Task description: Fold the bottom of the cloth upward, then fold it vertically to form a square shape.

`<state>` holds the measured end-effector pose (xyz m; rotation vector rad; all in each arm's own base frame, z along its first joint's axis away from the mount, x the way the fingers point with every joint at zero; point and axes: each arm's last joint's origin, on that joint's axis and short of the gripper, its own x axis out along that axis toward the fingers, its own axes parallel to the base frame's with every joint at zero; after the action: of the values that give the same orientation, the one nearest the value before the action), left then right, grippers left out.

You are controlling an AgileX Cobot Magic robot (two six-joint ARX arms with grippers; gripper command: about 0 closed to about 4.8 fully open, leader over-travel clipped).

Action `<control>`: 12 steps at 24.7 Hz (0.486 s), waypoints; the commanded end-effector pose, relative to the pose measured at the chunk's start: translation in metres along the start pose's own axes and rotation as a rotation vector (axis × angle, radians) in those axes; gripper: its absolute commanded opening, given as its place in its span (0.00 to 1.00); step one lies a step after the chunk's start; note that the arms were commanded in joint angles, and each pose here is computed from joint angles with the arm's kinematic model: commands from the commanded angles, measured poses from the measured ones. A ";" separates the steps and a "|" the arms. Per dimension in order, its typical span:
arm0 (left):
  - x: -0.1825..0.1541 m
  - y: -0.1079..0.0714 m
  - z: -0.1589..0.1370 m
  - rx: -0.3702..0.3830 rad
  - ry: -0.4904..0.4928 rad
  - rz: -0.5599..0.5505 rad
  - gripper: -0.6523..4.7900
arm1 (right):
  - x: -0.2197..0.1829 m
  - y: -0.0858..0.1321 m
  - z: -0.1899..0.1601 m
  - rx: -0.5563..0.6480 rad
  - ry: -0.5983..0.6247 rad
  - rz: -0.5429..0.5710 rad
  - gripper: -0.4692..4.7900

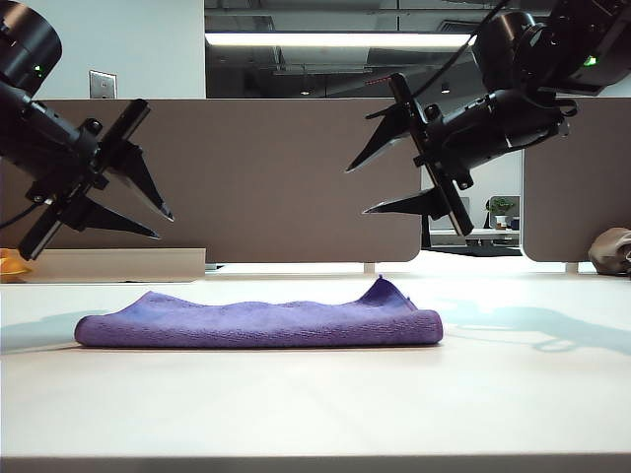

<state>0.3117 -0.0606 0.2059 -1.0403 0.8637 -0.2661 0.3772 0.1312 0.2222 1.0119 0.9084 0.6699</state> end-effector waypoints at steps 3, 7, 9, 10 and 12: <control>-0.001 0.003 -0.004 0.071 0.090 -0.004 0.24 | -0.018 -0.014 -0.002 0.031 0.069 -0.133 0.59; -0.003 0.002 -0.010 0.211 0.196 -0.058 0.12 | -0.048 -0.007 -0.012 -0.182 0.157 -0.228 0.56; -0.006 0.000 -0.011 0.271 0.198 -0.065 0.11 | -0.055 -0.006 -0.017 -0.252 0.181 -0.290 0.51; -0.011 0.000 -0.013 0.304 0.201 -0.040 0.11 | -0.058 -0.008 -0.023 -0.285 0.219 -0.345 0.49; -0.014 0.004 -0.017 0.346 0.215 0.023 0.11 | -0.060 -0.016 -0.030 -0.298 0.292 -0.410 0.49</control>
<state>0.2919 -0.0625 0.2091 -0.7455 0.9588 -0.5128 0.3281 0.0883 0.2246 0.5070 1.1452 0.5844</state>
